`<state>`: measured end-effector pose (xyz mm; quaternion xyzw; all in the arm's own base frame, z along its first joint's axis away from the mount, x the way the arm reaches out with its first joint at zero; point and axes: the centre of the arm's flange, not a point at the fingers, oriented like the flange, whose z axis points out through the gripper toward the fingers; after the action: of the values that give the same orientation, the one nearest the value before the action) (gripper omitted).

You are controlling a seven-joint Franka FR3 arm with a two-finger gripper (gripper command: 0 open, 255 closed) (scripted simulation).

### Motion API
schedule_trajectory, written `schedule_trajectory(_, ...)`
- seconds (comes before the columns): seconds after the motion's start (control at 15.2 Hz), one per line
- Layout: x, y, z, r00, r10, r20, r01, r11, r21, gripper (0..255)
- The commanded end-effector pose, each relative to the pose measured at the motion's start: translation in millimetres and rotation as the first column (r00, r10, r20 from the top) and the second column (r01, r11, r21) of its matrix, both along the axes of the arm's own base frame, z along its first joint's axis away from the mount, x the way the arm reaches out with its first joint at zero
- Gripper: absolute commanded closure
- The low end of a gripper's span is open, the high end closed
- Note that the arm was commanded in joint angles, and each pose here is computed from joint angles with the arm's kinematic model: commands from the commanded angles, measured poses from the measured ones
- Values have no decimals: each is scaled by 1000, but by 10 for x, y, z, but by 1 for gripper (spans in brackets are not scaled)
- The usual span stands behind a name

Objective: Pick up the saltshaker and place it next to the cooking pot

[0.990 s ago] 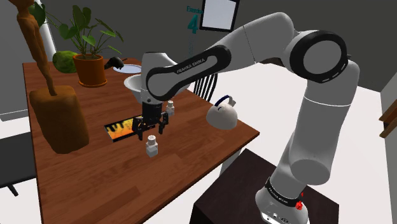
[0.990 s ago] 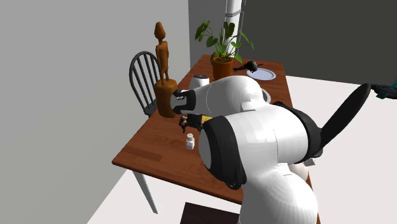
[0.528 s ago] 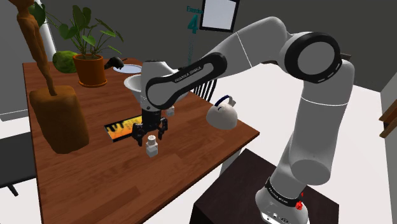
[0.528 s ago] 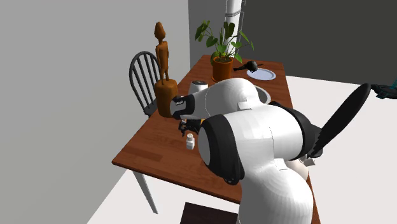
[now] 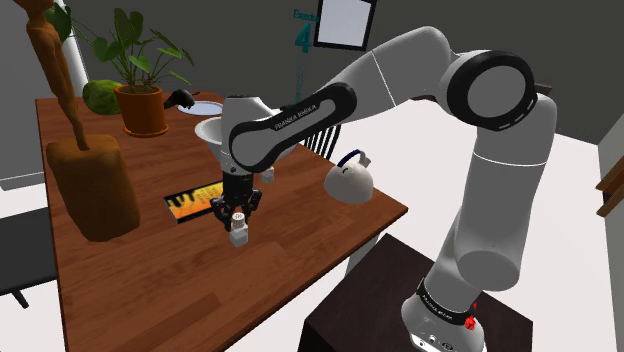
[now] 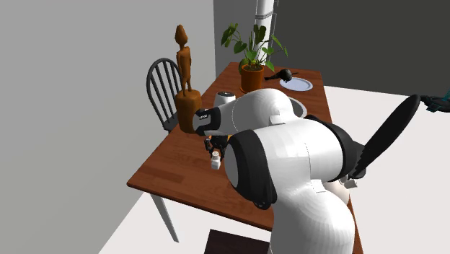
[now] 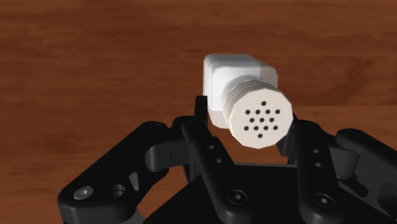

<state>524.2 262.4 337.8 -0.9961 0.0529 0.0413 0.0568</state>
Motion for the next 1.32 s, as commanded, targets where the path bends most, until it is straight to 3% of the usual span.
schedule_trajectory(0.0,-2,2,-2,1000,0,0,0,1000,0,255)
schedule_trajectory(0.4,-1,3,-3,1000,0,0,0,1000,0,255)
schedule_trajectory(1.25,-1,3,684,1000,0,0,0,1000,0,255)
